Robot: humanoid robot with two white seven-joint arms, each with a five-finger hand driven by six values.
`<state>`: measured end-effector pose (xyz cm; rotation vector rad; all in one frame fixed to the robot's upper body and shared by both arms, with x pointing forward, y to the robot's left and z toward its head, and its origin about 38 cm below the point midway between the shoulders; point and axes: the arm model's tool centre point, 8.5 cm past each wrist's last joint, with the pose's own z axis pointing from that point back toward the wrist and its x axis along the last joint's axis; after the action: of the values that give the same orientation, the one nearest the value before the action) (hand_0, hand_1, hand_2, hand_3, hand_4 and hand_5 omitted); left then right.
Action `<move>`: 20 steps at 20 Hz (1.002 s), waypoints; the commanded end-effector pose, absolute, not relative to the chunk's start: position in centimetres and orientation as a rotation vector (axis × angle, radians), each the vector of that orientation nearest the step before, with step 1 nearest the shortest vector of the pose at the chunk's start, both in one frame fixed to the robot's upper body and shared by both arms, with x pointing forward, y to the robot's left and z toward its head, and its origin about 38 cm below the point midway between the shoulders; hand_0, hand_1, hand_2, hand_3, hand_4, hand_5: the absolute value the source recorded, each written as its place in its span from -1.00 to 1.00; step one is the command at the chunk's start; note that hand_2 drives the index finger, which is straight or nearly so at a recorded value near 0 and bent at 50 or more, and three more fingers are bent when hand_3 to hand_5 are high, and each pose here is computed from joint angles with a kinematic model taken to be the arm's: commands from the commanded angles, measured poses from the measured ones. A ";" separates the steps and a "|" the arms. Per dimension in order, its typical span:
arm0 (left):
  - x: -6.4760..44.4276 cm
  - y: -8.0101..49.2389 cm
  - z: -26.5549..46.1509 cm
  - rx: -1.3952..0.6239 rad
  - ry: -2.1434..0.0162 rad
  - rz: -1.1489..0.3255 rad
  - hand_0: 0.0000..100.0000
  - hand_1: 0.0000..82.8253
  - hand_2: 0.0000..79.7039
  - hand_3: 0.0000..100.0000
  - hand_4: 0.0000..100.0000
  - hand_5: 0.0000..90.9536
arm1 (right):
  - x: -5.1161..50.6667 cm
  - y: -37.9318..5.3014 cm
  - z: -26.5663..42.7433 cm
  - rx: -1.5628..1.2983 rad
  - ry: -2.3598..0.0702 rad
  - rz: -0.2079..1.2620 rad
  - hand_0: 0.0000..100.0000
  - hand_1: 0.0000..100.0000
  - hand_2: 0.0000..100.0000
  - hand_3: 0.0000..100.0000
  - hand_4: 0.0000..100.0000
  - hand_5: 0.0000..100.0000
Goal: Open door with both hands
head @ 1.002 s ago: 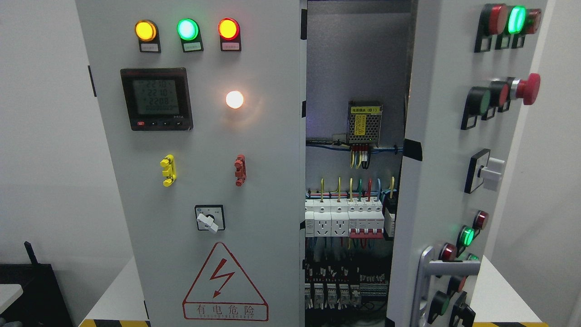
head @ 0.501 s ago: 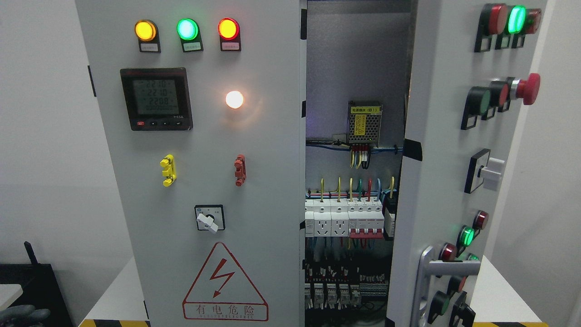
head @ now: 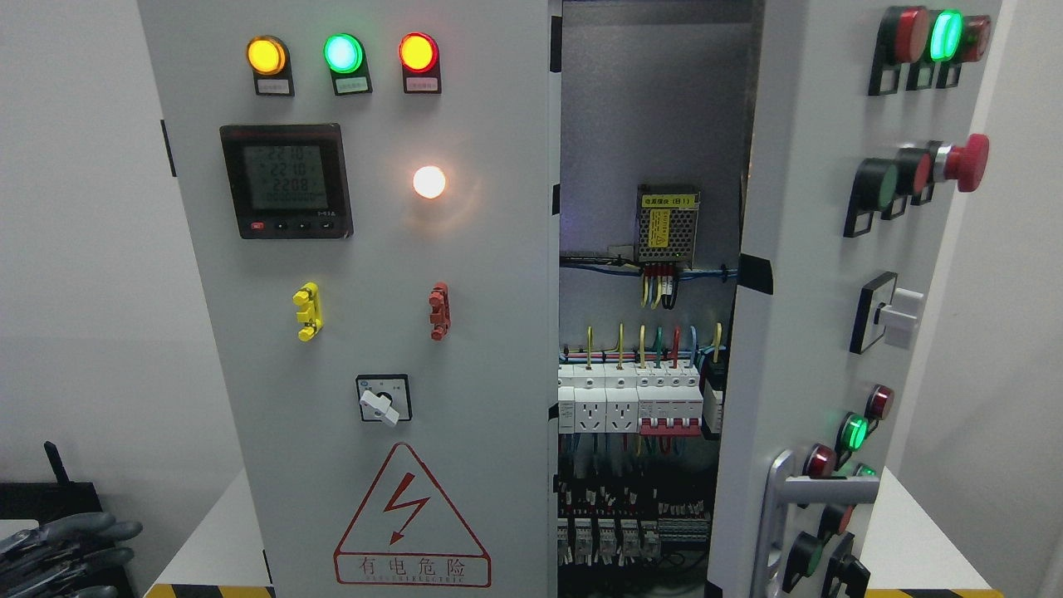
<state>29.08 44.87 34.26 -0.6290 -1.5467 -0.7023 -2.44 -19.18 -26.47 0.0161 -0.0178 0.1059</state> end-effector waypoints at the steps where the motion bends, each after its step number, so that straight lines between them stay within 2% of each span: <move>1: 30.5 42.4 31.3 -0.726 -1.392 -0.698 -1.00 -1.00 -1.00 -1.00 -0.94 -1.00 | -2.4 -19.2 -26.5 0.017 -0.018 0.106 -0.79 -1.00 -1.00 -1.00 -1.00 -1.00; 9: 32.3 39.3 29.6 -0.781 -1.386 -0.754 -1.00 -1.00 -1.00 -1.00 -0.94 -1.00 | -2.4 -19.2 -26.5 0.017 -0.018 0.106 -0.79 -1.00 -1.00 -1.00 -1.00 -1.00; 20: 36.5 31.9 32.1 -0.961 -1.307 -0.824 -1.00 -1.00 -1.00 -1.00 -0.94 -1.00 | -2.4 -19.2 -26.5 0.017 -0.018 0.106 -0.79 -1.00 -1.00 -1.00 -1.00 -1.00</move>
<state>34.35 38.16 36.79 -0.7647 -1.4774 -0.8160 -2.44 -19.16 -26.47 0.0164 -0.0178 0.1059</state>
